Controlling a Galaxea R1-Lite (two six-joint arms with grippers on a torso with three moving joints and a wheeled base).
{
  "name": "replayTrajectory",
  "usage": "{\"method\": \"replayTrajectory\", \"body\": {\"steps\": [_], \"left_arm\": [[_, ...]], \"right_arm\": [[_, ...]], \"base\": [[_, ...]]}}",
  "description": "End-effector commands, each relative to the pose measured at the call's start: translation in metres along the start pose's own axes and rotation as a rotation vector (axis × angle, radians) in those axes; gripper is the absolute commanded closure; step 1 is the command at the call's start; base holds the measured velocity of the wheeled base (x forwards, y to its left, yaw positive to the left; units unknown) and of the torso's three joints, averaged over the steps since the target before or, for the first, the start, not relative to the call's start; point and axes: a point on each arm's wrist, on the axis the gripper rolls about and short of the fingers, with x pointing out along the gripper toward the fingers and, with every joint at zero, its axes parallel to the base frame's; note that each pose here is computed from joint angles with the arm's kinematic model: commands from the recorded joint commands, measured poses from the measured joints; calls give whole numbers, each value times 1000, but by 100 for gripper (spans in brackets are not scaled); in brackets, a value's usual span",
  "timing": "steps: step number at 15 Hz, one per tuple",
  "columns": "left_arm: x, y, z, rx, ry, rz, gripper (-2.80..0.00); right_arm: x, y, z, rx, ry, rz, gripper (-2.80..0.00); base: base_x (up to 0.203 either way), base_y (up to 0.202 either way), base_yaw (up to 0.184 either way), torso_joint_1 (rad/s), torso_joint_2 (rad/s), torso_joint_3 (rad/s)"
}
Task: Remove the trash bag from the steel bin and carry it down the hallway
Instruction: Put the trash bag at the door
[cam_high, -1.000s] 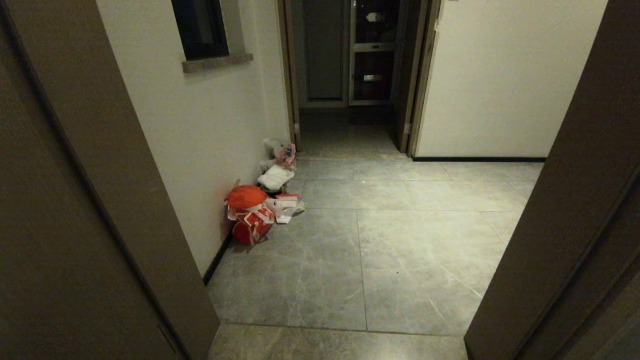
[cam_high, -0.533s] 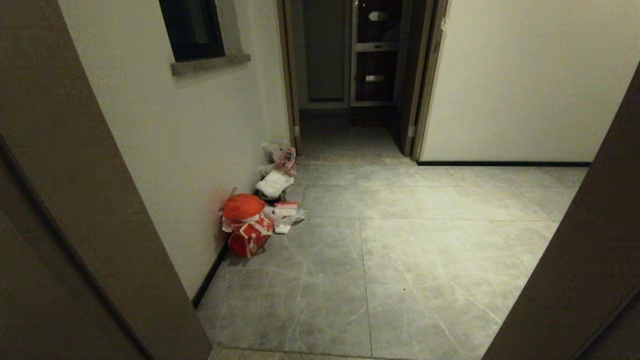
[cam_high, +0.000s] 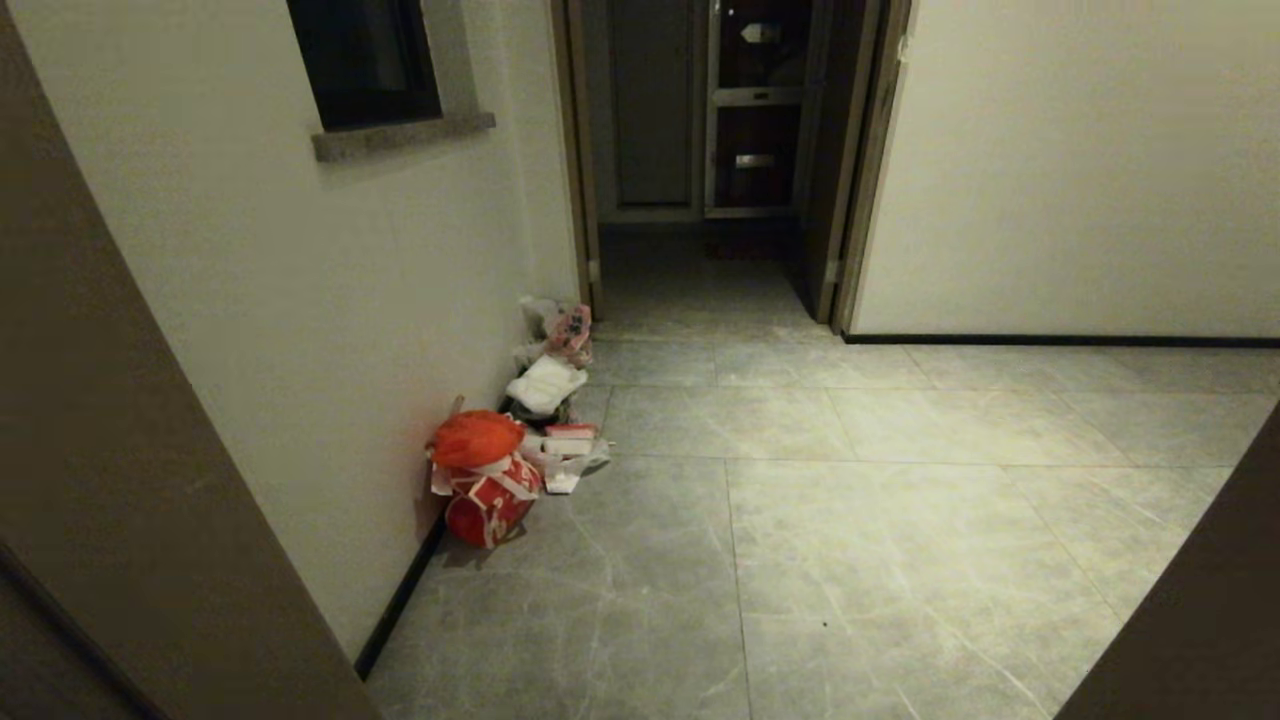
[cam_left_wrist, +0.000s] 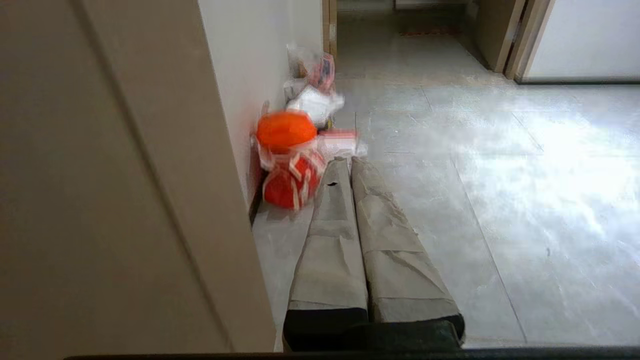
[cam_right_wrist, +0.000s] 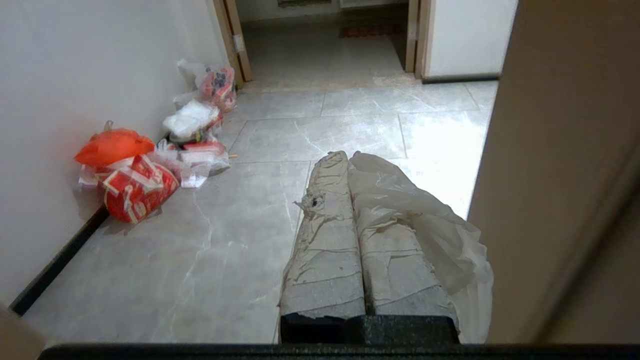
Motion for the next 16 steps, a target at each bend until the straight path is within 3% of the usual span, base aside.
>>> {"method": "replayTrajectory", "body": {"steps": [1, 16], "left_arm": [[0, 0, -1, -1, 3, 1, 0], [0, 0, -1, -1, 3, 1, 0]], "right_arm": [[0, 0, 0, 0, -1, 0, 0], [0, 0, 0, 0, -1, 0, 0]], "base": [[183, 0, 2, -4, -2, 8], [192, 0, 1, 2, 4, 1]]}}
